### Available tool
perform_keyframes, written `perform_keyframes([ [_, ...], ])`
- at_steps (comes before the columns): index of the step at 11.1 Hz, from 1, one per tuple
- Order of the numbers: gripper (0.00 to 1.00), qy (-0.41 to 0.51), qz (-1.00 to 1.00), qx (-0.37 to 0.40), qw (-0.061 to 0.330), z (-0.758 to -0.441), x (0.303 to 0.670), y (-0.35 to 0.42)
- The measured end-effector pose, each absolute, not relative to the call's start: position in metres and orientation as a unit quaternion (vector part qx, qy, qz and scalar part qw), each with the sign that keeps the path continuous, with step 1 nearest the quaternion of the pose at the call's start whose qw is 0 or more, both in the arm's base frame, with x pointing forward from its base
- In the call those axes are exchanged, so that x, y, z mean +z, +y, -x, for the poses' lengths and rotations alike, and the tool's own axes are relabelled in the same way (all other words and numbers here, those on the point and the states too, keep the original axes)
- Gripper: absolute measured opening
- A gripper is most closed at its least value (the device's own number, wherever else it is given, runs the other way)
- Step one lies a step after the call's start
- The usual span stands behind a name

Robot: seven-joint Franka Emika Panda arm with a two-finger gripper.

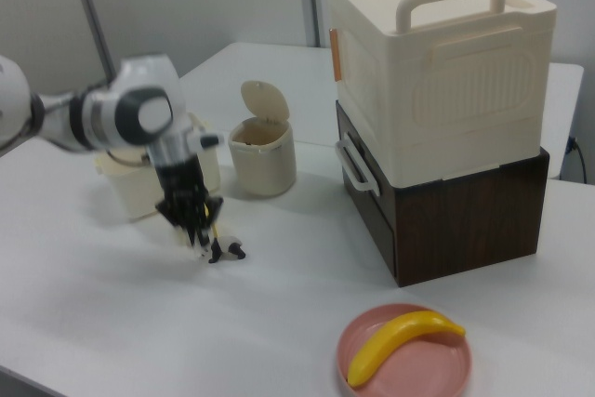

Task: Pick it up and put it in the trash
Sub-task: 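Lift the figurine and carry it over the cream trash bin, then open the gripper to drop the figurine into the bin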

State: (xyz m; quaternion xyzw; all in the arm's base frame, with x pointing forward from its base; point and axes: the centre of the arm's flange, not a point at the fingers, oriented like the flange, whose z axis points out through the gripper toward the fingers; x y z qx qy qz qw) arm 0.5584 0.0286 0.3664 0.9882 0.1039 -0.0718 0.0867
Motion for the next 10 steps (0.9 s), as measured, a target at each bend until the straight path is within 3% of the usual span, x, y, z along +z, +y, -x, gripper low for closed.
perform_keyframes([
  [3,0.16,0.096,-0.995,-0.010,-0.002,-0.593,0.484,0.051],
  [5,0.13,0.089,-0.995,0.046,-0.021,-0.622,0.524,0.057],
  [7,0.13,0.049,-0.990,0.127,-0.021,-0.664,0.515,0.060],
  [10,0.13,-0.009,-0.974,0.227,-0.006,-0.718,0.468,0.061],
])
